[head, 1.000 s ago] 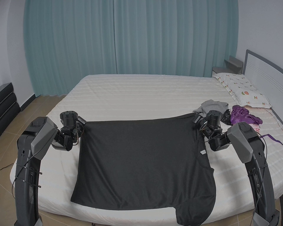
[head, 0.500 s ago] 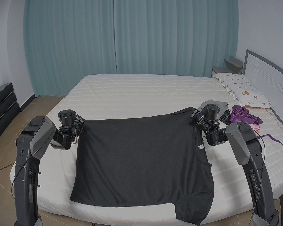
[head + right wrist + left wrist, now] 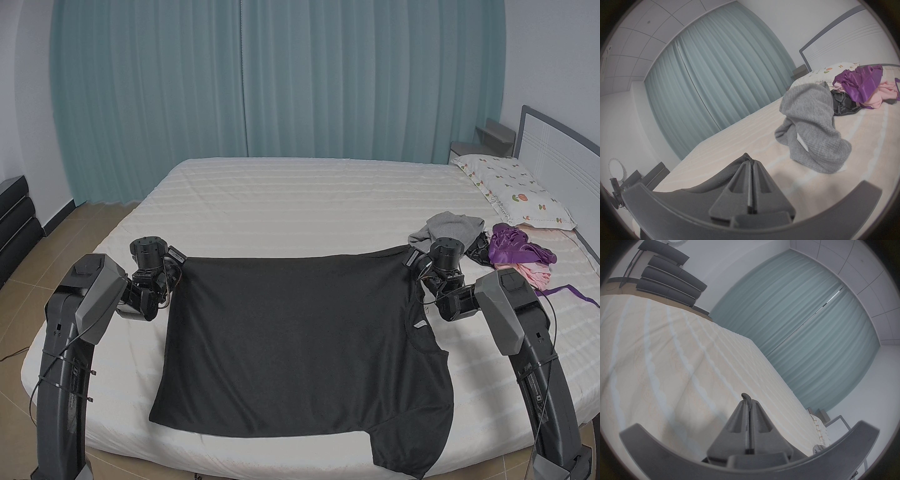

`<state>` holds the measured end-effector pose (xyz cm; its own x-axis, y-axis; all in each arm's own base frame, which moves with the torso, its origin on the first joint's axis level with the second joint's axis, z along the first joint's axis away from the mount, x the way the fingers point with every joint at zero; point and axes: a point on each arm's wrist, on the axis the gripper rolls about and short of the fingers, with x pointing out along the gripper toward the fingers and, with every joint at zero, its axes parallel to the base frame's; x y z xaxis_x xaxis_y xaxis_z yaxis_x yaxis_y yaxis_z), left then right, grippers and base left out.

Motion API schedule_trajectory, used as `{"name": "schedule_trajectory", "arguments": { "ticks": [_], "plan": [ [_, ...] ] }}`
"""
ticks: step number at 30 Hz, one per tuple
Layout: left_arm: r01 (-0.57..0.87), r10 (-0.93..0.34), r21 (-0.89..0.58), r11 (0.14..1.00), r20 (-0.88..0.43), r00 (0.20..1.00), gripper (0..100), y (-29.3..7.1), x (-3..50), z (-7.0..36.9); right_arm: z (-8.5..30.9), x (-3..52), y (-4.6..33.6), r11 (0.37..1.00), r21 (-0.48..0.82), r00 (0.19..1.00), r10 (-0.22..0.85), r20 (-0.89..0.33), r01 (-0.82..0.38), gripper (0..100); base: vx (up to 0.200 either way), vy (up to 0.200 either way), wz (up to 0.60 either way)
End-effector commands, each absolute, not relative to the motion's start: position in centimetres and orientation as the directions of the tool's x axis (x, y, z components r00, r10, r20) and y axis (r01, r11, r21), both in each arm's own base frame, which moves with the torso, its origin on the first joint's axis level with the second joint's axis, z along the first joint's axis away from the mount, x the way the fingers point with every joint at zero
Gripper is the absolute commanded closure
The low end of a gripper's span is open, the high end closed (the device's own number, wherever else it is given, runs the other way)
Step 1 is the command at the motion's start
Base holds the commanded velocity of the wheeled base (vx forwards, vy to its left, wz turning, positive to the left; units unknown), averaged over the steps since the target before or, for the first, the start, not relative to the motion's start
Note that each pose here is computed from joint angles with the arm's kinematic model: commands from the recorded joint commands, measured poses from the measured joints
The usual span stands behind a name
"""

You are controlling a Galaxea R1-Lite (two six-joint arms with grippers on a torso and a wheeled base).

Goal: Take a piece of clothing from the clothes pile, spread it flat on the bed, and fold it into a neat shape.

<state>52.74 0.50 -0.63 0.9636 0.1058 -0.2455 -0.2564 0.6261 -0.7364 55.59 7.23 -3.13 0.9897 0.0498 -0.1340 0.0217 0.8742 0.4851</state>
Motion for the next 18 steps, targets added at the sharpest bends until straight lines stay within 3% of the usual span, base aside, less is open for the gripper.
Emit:
{"name": "schedule_trajectory", "arguments": {
  "ticks": [1,12,13,17,18],
  "plan": [
    [-0.268,0.096,-0.73,0.629,-0.268,0.958,100,0.2,53.0,-2.3,-5.1,55.4,7.4,0.876,0.48,0.984,0.052,-0.168,0.036,100,0.0,0.0,0.0],
    [-0.283,0.089,-0.721,0.633,-0.295,0.951,100,0.0,53.3,-3.1,-6.7,55.3,7.4,0.878,0.474,0.98,0.033,-0.194,0.065,100,0.0,0.0,0.0],
    [-0.29,0.088,-0.717,0.634,-0.307,0.948,0,0.0,53.3,-3.3,-6.7,55.2,7.4,0.878,0.474,0.98,0.033,-0.196,0.065,100,0.0,0.0,0.0],
    [-0.306,0.085,-0.71,0.634,-0.33,0.94,0,-0.3,53.4,-3.4,-7.2,54.9,7.6,0.88,0.47,0.976,0.035,-0.215,0.072,100,0.0,0.0,0.0],
    [-0.307,0.085,-0.709,0.634,-0.331,0.94,0,-0.3,53.4,-3.5,-7.3,54.8,7.6,0.88,0.469,0.975,0.036,-0.219,0.073,0,0.0,0.0,0.0]
  ]
}}
